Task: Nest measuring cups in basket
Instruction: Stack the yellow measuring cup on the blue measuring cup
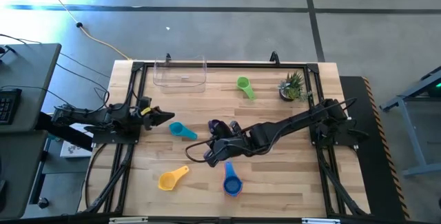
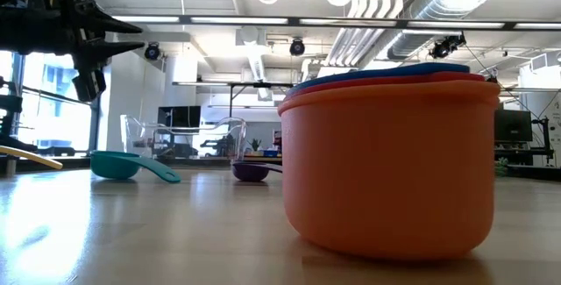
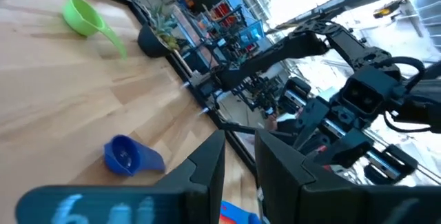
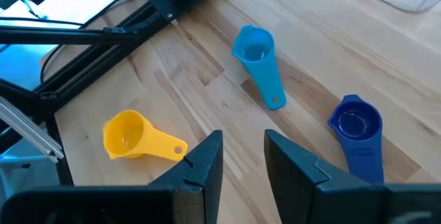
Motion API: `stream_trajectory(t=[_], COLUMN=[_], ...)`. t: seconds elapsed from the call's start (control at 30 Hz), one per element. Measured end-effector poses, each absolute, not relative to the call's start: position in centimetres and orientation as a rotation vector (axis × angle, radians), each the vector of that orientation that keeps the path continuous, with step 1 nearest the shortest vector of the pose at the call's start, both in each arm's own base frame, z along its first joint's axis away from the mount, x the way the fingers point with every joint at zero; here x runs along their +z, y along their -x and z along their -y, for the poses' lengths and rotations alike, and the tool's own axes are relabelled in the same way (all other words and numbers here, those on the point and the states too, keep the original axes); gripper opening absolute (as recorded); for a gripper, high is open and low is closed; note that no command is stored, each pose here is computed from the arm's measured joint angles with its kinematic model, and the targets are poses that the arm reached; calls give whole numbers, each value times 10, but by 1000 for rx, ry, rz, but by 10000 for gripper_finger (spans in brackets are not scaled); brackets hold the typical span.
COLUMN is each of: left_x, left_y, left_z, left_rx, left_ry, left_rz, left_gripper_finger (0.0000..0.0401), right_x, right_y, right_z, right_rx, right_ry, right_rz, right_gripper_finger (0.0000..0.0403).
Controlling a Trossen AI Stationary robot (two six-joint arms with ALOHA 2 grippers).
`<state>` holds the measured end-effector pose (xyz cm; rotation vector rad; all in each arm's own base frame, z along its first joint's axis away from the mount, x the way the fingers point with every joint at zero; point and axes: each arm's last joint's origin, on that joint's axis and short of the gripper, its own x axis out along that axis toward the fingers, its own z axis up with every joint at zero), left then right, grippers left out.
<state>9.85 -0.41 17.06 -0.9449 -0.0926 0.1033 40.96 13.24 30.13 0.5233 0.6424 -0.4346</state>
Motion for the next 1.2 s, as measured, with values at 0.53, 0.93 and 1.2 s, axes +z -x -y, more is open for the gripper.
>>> stream_trajectory(t=[0.53,0.93,1.2], left_x=[247,282,277], left_y=[-79,-76,-95], left_z=[6,9,17], left_rx=[-57,-8,-98], left_ry=[804,798,871], left_rz=[131,-295,-493], left_gripper_finger=[71,71,71], right_x=[299,292,288], right_y=[-407,-399,-391], right_z=[-130,-127,-125], right_rx=[-477,-553,-632], right_ry=[-486,-501,-531], right_rz=[-656,-732,-784], right_gripper_finger=[99,99,99])
